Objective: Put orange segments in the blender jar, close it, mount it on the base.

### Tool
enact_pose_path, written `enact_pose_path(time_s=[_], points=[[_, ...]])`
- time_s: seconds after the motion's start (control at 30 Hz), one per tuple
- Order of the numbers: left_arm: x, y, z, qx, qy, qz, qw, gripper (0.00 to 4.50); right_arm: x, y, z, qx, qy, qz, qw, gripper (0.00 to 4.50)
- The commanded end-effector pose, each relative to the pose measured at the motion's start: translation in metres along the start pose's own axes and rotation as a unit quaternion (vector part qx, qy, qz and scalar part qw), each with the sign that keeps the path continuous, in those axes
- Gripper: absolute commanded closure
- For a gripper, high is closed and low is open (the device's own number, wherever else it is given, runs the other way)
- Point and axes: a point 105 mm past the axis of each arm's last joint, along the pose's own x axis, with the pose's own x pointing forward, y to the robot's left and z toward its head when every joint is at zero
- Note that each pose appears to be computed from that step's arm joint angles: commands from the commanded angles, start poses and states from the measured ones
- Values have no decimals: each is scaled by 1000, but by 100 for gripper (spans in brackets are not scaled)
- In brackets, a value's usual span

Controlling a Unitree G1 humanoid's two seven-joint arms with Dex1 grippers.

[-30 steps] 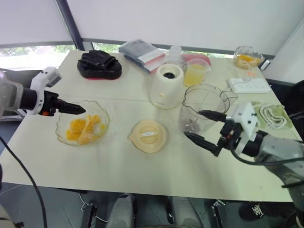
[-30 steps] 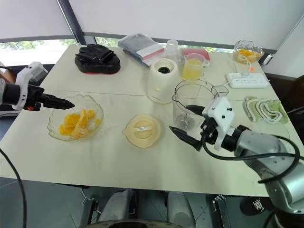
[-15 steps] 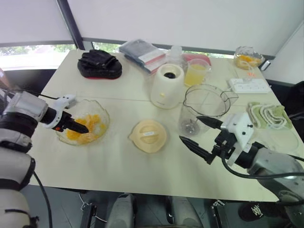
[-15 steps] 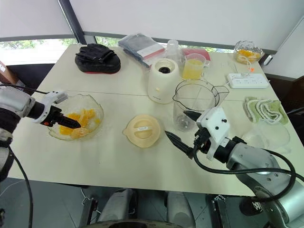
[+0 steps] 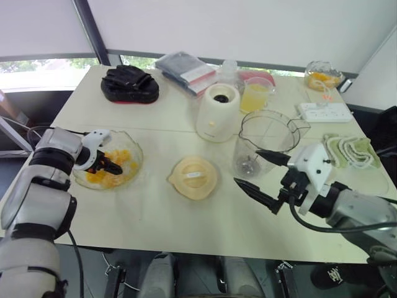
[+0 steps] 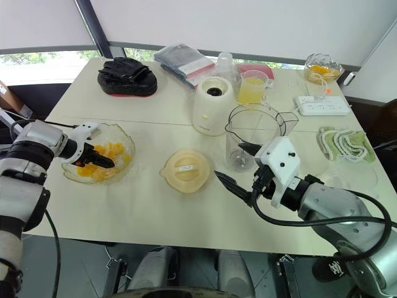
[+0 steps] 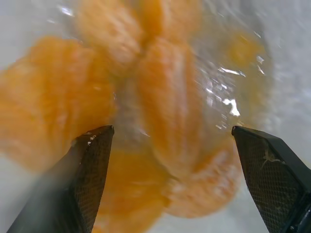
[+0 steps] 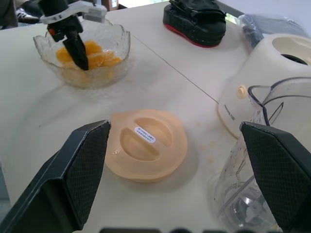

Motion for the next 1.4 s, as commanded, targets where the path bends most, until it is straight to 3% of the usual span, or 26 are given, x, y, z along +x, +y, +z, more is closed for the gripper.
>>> enact_pose_path(time_s=[0.03,0.67,0.77,0.93,1.0,1.23,1.4], points=[[-6,5,8,2,-11,25,1000,44,-1,-1,9,-13,-10,17,1000,2],[5,-21,27,9,-25,-5,1000,44,1,-9,11,-27,0,35,999,2],[6,-23,27,9,-22,-9,1000,122,2,-10,11,-28,-1,33,999,0],[8,-23,23,8,-15,-8,1000,370,2,-10,11,-29,-2,30,999,0],[8,-22,21,8,-13,-7,1000,448,2,-10,11,-28,-2,31,999,0],[7,-20,18,11,-15,-2,1000,448,3,-11,11,-29,-1,32,999,0],[0,-22,29,37,-50,-9,998,448,3,-12,11,-31,0,33,999,0]])
